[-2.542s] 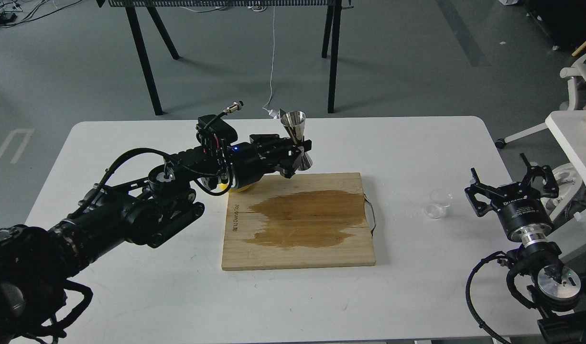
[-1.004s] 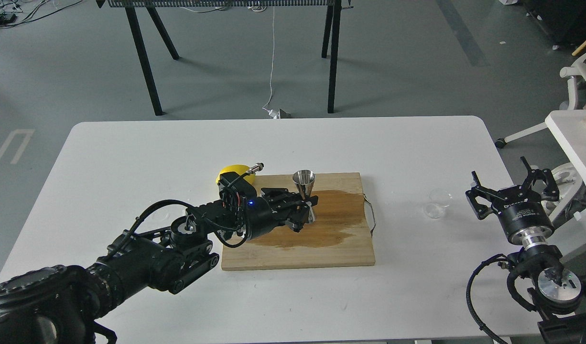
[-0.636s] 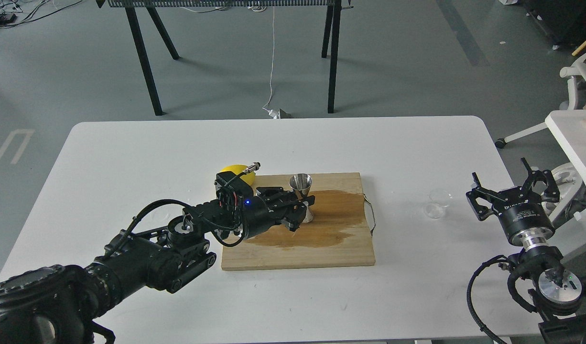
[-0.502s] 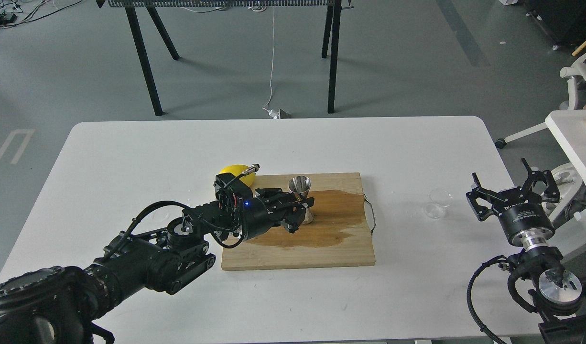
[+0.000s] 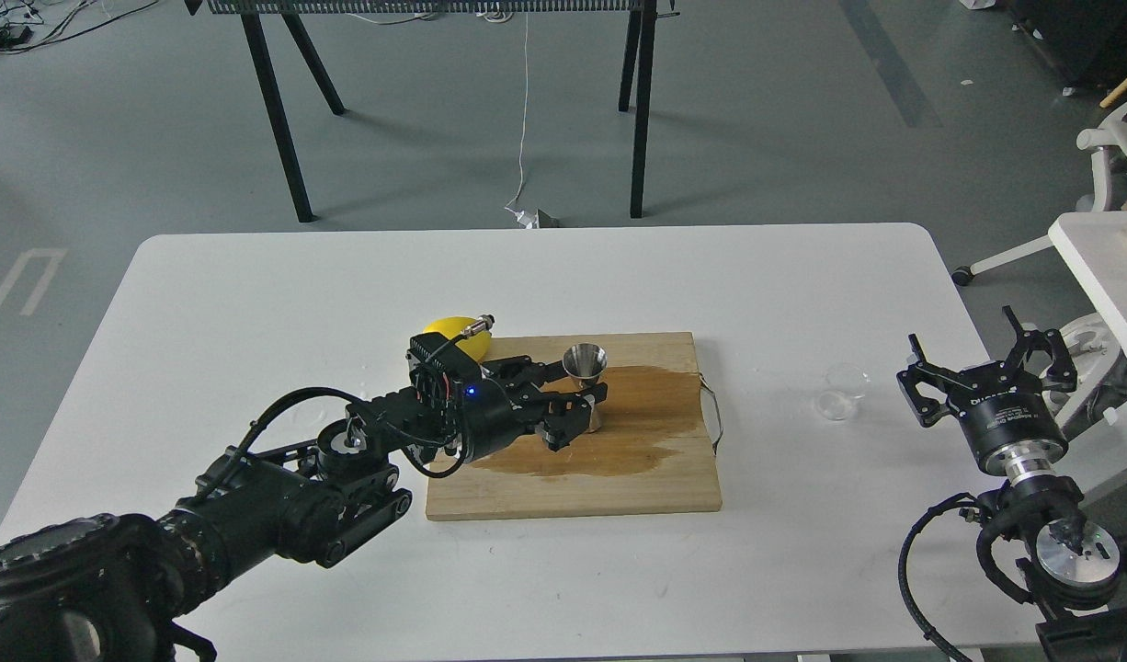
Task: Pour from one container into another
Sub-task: 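Lower the jigger onto the wooden board and open the left gripper, then withdraw the left gripper away from the jigger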
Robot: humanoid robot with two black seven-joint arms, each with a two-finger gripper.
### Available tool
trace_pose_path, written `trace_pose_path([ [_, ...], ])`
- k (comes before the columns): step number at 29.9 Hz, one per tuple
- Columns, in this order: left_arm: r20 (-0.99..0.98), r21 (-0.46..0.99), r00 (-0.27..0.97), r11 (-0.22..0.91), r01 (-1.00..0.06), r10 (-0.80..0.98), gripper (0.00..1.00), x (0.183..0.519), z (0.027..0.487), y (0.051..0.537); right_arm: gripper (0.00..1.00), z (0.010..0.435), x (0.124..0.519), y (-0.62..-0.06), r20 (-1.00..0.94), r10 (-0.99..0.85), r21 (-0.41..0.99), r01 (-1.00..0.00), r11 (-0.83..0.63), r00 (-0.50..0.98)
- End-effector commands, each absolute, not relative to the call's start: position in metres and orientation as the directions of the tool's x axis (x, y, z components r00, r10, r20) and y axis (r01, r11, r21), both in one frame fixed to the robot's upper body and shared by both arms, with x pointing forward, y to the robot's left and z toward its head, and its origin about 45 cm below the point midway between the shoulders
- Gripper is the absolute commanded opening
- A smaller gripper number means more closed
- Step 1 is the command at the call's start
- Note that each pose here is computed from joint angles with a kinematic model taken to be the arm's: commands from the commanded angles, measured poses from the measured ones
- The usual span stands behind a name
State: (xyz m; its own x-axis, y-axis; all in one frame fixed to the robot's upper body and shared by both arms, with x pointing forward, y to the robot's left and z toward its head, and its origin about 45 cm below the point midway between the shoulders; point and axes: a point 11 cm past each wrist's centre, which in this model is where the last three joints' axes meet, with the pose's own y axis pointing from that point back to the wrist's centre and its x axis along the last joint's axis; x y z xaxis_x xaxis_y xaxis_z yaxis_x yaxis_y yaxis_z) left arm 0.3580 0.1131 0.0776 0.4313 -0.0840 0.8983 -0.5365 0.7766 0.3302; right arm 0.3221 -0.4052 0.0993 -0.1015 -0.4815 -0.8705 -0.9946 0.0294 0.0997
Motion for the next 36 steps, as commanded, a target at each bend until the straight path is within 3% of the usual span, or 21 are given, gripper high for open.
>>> trace_pose_path([
  [1, 0.899, 0.326, 0.43, 0.779, -0.536, -0.08, 0.77, 0.358, 0.079, 0.112, 0.99, 0.099, 0.322, -0.405, -0.871, -0.482, 0.099, -0.995, 0.03, -0.101],
  [31, 0.889, 0.344, 0.452, 0.761, -0.55, -0.075, 0.8, 0.342, 0.073, 0.157, 0.99, 0.099, 0.323, -0.403, -0.873, -0.477, 0.097, -0.995, 0.027, -0.098],
  [36, 0.869, 0.3, 0.494, 0.757, -0.58, 0.034, 0.81, 0.341, 0.092, 0.177, 0.99, 0.1, 0.32, -0.402, -0.881, -0.464, 0.097, -0.995, 0.018, -0.094],
])
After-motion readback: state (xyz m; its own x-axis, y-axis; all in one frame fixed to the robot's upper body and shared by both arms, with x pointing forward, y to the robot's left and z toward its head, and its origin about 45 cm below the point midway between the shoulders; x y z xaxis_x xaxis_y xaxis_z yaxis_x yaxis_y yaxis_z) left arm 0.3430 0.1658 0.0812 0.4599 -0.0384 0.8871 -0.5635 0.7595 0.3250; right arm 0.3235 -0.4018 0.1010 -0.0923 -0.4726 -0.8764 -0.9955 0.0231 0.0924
